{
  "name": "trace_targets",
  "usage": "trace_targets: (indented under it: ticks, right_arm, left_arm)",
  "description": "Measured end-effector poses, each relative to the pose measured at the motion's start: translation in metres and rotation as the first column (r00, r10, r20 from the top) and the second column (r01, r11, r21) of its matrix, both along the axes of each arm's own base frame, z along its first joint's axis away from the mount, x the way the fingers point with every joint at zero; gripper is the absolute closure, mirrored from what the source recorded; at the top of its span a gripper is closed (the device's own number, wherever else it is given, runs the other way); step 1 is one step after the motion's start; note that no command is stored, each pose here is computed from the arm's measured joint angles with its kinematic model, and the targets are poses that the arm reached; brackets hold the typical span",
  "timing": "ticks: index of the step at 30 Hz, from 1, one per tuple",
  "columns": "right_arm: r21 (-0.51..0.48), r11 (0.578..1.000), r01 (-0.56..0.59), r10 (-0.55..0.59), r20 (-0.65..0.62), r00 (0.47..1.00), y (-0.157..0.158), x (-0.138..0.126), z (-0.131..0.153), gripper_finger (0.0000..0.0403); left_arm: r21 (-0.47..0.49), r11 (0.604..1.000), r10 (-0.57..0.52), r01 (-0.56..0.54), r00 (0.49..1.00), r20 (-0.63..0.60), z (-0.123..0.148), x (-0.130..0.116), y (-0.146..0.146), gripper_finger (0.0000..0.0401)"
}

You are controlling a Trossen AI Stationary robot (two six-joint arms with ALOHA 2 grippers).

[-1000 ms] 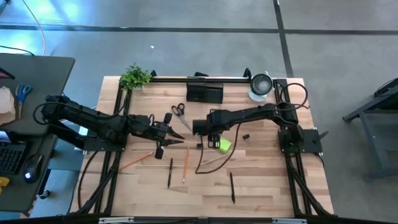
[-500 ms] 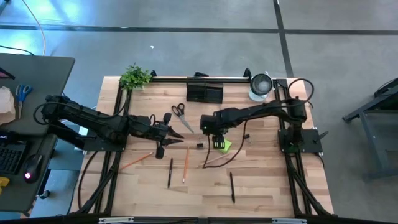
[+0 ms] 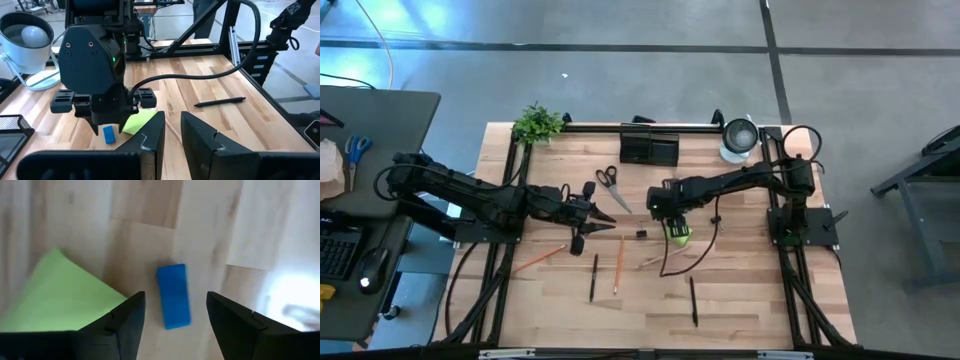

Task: Pick and place office supplies into organizer
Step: Put the blue eraser into the black desk organizer

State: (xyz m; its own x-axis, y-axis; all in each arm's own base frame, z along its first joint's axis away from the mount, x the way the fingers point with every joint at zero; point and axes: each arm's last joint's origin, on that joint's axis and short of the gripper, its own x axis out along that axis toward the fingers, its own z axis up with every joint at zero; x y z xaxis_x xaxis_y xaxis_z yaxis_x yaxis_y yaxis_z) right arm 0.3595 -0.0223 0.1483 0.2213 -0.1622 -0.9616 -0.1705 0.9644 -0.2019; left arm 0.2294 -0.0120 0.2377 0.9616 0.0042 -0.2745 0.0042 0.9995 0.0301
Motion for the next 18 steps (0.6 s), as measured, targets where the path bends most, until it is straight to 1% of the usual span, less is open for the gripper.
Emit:
trace_targets:
  ticks: [2,7,12,18]
  right_arm:
    - [0.014,1.0,0.0,0.0,-0.001,1.0,-0.004,0.0,0.0,0.0197]
    - [0.125,0.991,0.051,-0.053,0.014,0.999,-0.018,-0.005,-0.007,0.0204]
    - [0.211,0.973,0.09,-0.093,0.004,0.996,-0.026,-0.009,-0.01,0.0229]
    - [0.191,0.979,0.074,-0.075,-0.002,0.997,-0.025,-0.01,-0.011,0.0287]
  left_arm:
    - [0.0,1.0,-0.002,0.002,1.0,-0.001,0.0,0.0,0.0,0.0348]
    - [0.0,1.0,-0.002,0.002,1.0,-0.016,-0.002,0.0,0.0,0.0348]
    - [0.0,1.0,-0.002,0.002,1.0,-0.016,-0.002,0.0,0.0,0.0348]
    - [0.005,1.0,-0.003,0.003,1.0,-0.016,-0.002,0.0,0.0,0.0348]
